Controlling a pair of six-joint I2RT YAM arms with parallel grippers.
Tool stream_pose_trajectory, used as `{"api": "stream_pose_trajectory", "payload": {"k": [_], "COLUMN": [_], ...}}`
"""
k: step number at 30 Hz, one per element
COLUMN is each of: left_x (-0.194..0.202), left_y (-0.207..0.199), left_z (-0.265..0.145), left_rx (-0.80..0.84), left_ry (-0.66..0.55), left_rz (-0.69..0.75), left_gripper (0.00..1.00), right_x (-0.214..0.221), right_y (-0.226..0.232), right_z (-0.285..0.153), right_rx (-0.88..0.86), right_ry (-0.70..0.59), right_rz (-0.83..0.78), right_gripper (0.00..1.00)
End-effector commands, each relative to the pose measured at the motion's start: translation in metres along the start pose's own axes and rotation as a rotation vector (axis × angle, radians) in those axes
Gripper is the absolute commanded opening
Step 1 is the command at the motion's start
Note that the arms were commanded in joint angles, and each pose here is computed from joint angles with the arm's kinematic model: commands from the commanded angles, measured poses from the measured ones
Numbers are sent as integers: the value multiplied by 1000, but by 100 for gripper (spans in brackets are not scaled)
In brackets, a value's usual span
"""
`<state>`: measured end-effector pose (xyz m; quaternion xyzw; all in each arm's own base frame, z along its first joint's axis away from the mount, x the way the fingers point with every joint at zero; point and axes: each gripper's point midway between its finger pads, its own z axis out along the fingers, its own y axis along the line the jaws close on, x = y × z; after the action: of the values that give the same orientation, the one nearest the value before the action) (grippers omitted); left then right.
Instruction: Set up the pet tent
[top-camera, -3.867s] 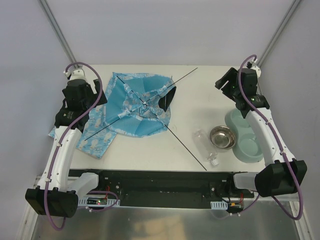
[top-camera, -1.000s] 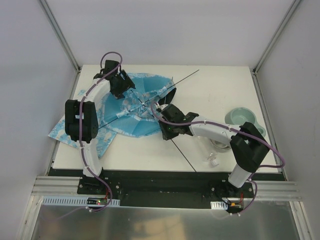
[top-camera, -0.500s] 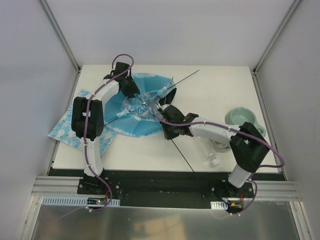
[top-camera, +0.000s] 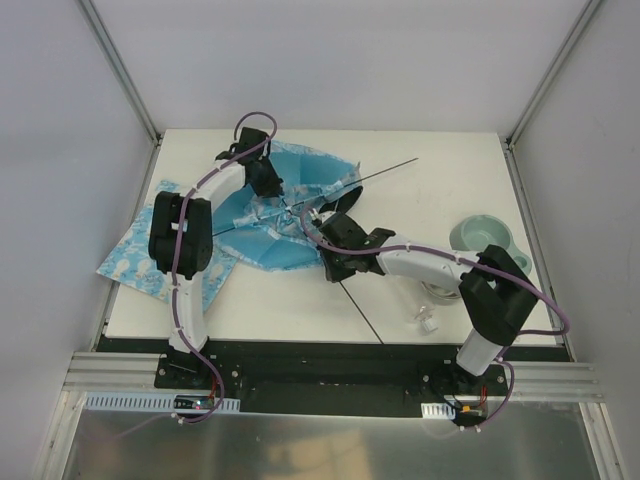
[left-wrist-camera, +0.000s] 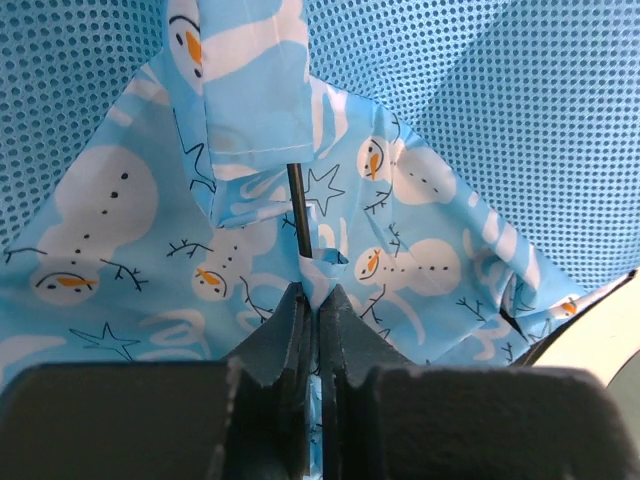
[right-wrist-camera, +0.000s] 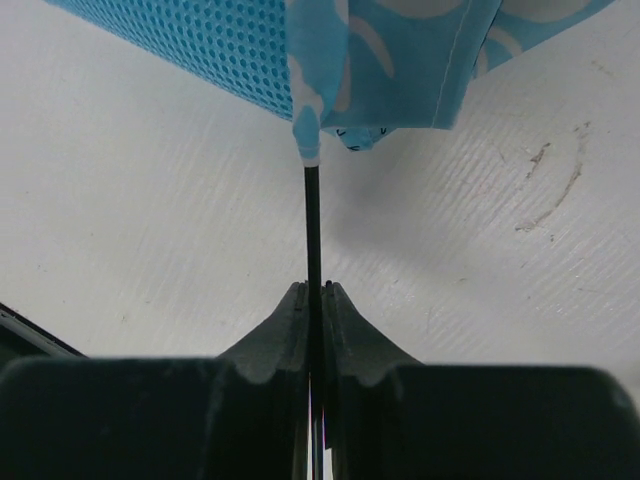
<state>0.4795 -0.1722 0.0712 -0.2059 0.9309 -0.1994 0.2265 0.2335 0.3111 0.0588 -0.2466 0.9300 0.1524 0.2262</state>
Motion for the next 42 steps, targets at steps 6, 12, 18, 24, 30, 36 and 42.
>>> {"api": "stream_pose_trajectory", "payload": {"k": [6,12,18,24,30,36,42], "left_x": [21,40,48,30,1,-29,-52], "left_y": [-52,-81,-98,-97,-106,-107,-104], "left_z": [-26,-31,-28,-31,-50,-87,-134], "left_rx": [104,168,204,158,128,76,48], "left_ry": [26,62,96,31,-78,-218,-334], "left_rz": [93,138,166,205,268,317,327], "left_gripper": [0,0,0,48,77,90,94], "right_x": [-32,-36,-32,-29,-34,-48,-66], "right_y": [6,-1,-15,-17,-11,-8,1], "right_z": [-35,-58,-67,-64,-57,-56,-51], "right_rx": [1,43,112,121,120,117,99], "right_ry": [-130,-164,-198,-204,-175,-207,-221], "right_rz": [73,145,210,263,286,323,334], "right_gripper": [0,0,0,0,0,0,0]}}
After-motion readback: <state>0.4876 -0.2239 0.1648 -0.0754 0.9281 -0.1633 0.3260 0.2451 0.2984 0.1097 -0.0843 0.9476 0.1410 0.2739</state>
